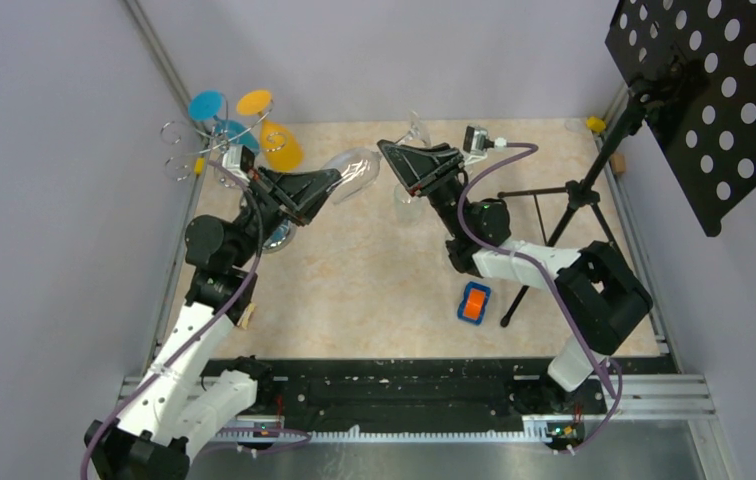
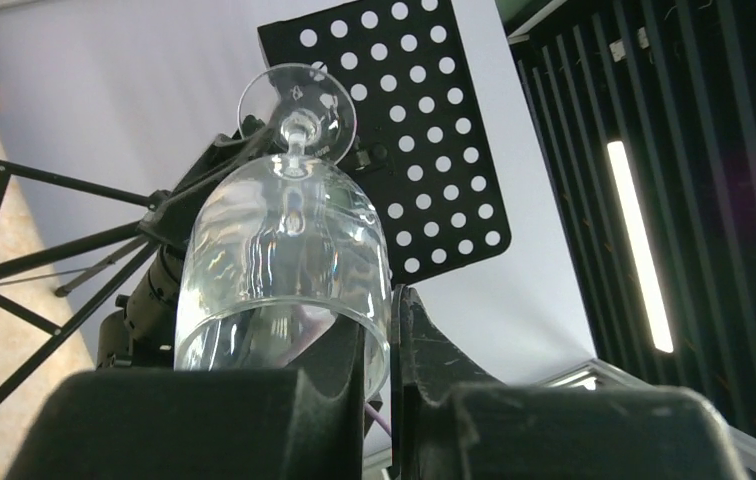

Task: Take the wine glass off the wine glass rack

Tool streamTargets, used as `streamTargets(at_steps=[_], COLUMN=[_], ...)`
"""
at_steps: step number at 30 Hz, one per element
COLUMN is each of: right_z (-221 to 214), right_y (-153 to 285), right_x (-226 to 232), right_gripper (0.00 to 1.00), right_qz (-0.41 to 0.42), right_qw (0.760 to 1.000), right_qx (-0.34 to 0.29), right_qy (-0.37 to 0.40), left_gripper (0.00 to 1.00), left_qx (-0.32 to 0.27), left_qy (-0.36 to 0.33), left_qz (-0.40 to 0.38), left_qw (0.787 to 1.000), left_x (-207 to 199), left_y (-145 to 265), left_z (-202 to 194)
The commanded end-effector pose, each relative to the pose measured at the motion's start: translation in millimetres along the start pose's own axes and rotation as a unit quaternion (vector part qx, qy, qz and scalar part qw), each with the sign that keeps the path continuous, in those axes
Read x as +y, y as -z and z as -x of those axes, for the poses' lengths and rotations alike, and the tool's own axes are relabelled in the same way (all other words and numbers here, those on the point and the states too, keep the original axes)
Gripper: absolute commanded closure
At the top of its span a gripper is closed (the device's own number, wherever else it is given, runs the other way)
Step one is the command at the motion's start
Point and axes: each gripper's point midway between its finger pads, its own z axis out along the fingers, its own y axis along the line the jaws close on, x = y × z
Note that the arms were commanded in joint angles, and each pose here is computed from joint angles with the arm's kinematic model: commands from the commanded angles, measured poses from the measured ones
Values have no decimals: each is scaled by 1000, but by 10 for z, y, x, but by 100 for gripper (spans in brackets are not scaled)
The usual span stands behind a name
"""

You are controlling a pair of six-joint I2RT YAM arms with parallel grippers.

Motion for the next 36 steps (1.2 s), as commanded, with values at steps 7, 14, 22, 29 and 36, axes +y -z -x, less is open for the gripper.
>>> streamTargets(at_steps=[7, 14, 22, 29, 36], right_z=[14, 4, -26, -110, 8], right_y=[98, 203, 389, 510, 689], right_x=[348, 342, 683, 839, 800], right_gripper=[37, 32, 32, 33, 35], right_qz=[67, 45, 60, 15, -40], right_qw=[997, 997, 989, 964, 952], right_qx=[4, 16, 59, 124, 132], right_qy=[45, 62, 125, 235, 272], left_gripper=[100, 100, 100, 100, 100], left_qx=[2, -14, 63, 91, 148], left_qy=[-150, -273, -376, -443, -484], left_qz=[-51, 3, 144, 275, 394], left_qw=[987, 962, 913, 848, 767], left_x=[-608, -730, -99, 334, 900], left_y=[-70, -178, -200, -140, -234], left_z=[-65, 65, 133, 323, 474])
